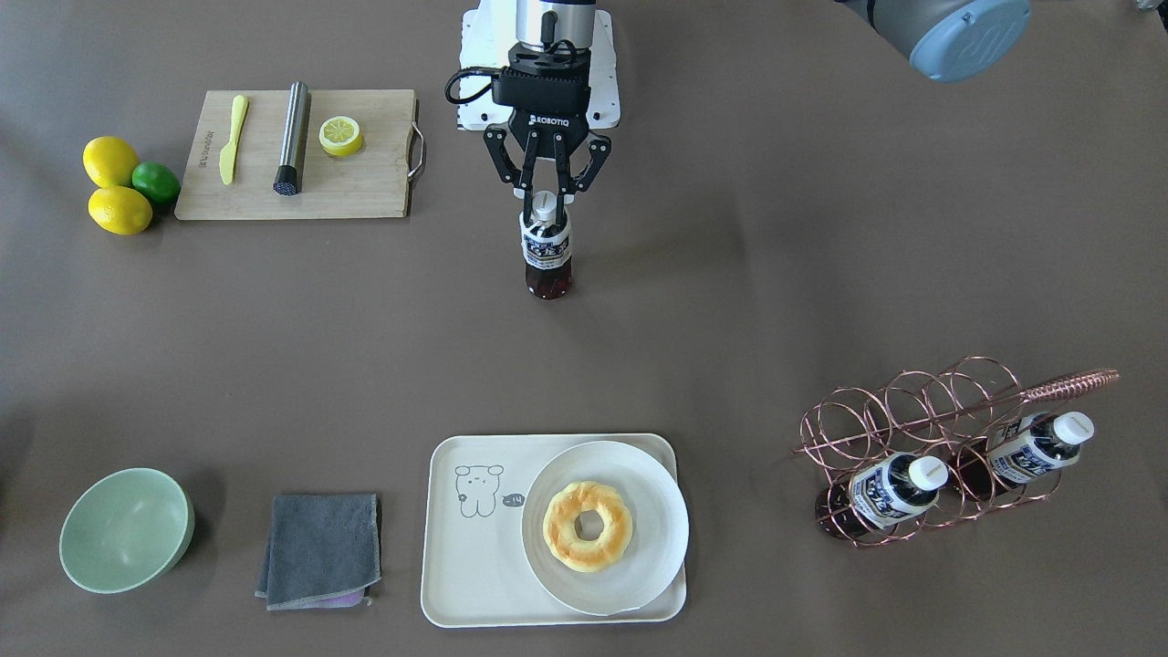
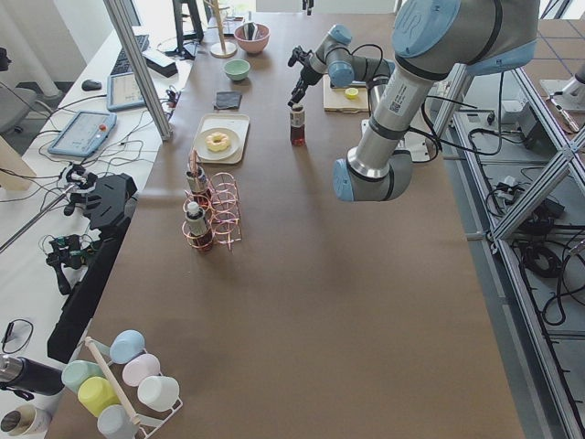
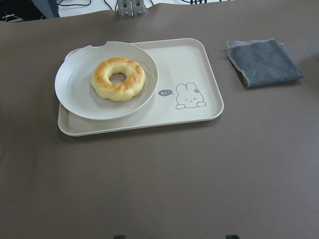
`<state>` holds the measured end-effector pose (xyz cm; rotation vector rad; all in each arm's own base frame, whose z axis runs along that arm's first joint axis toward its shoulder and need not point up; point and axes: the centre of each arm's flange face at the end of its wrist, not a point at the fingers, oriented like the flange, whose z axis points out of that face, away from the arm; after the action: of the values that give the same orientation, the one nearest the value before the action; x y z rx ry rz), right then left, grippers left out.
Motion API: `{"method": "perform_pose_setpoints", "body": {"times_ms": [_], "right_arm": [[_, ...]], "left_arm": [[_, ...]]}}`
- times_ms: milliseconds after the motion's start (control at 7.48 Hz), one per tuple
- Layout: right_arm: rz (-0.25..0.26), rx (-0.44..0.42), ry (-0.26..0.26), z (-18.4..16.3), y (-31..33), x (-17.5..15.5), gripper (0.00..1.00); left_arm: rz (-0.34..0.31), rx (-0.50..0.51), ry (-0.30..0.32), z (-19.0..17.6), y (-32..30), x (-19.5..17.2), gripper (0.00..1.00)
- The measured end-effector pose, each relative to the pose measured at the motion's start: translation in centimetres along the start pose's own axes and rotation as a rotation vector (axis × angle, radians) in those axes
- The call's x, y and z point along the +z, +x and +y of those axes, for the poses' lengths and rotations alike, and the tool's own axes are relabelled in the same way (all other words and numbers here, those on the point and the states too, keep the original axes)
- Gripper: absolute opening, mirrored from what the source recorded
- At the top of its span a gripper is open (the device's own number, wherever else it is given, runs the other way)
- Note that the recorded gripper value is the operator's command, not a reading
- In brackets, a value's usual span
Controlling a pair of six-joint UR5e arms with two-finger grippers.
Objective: Place tea on tray
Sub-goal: 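Lower the tea bottle onto the table in front of the tray, then open the left gripper and withdraw it back to the rack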
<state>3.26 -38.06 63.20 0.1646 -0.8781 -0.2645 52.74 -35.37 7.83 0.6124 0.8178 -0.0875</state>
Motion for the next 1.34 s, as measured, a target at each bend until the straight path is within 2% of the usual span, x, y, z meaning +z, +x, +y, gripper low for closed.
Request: {"method": "perform_pose_setpoints", "body": {"times_ms": [134, 401, 534, 668, 935, 1202, 1336], "right_arm": [[0.000, 0.000, 0.001, 0.0, 0.0, 0.0, 1.00], [0.001, -0.006, 0.005, -0.2, -0.1, -0.1, 1.00], [0.006, -0.019, 0.015, -0.4, -0.2, -0.3, 1.00], [0.017, -0.037, 0.032, -0.6, -0.3, -0.4, 1.00], [0.029, -0.051, 0.047, -0.8, -0.4, -0.6, 1.00], [0.033, -0.057, 0.053, -1.1, -0.5, -0.8, 1.00], [0.034, -0.058, 0.058, -1.3, -0.7, -0.9, 1.00]], "left_arm": [[0.001, 0.000, 0.001, 0.0, 0.0, 0.0, 0.79], [0.010, -0.009, 0.009, -0.7, -0.2, -0.7, 0.79], [0.003, -0.020, 0.019, -2.1, -1.1, -1.0, 0.79], [-0.013, -0.025, -0.002, -4.3, -3.3, -0.9, 0.79], [-0.039, 0.023, -0.109, -10.7, -12.2, -1.9, 0.83], [-0.024, 0.073, -0.222, -16.0, -24.1, -3.6, 0.91], [-0.010, 0.104, -0.267, -17.7, -30.4, -4.4, 0.91]]}}
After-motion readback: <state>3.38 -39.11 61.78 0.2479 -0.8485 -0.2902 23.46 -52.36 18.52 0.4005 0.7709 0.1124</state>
